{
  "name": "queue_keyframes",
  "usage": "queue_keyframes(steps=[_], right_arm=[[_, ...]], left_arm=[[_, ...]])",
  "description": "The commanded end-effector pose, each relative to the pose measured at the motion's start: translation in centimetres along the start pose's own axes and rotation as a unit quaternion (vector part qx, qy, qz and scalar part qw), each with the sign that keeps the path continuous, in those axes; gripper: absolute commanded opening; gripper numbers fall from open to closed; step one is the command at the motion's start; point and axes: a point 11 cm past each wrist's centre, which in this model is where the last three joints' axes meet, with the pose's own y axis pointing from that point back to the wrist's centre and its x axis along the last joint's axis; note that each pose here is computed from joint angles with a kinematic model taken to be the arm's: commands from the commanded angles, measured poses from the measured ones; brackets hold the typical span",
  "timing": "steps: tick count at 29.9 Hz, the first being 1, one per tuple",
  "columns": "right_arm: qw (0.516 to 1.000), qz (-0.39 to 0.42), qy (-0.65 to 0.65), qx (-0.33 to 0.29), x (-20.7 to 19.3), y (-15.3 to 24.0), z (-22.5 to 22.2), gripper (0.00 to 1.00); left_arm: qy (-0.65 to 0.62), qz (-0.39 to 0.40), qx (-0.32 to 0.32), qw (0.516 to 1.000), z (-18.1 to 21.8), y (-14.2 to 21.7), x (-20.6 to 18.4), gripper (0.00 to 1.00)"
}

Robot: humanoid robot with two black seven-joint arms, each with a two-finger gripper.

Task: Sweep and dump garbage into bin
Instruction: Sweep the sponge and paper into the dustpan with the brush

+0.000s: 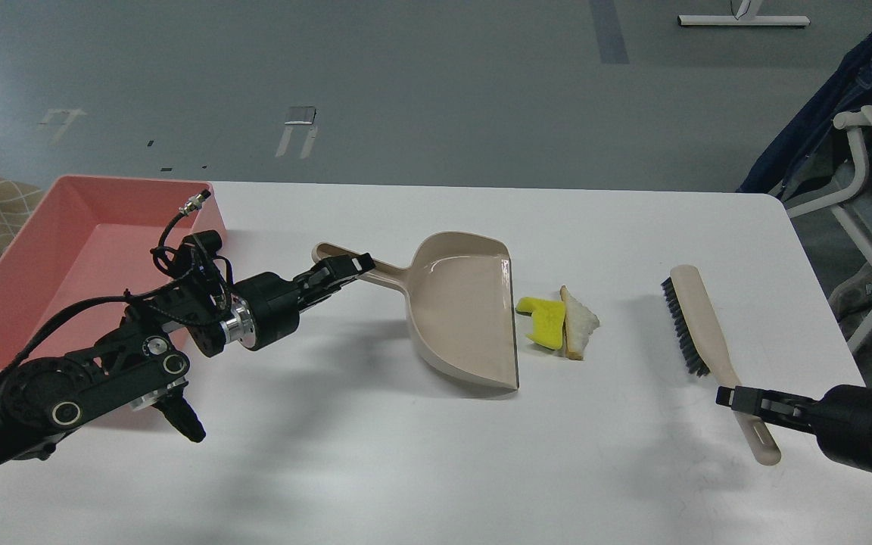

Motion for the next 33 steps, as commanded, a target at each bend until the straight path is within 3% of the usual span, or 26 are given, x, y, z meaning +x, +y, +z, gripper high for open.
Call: queue_keyframes(steps=[1,33], right_arm=[[1.0,-0.001,0.0,-0.004,-0.1,-0.1,0.0,0.0],[0.994,-0.042,0.012,0.097,-0.6,-6.6,-7.6,0.0]], left_arm=[[0.0,-0.005,0.0,1.0,0.0,-0.1,-0.3,0.0],[0.002,-0.008,-0.005,1.0,0.3,-0.4,-0.6,0.0]])
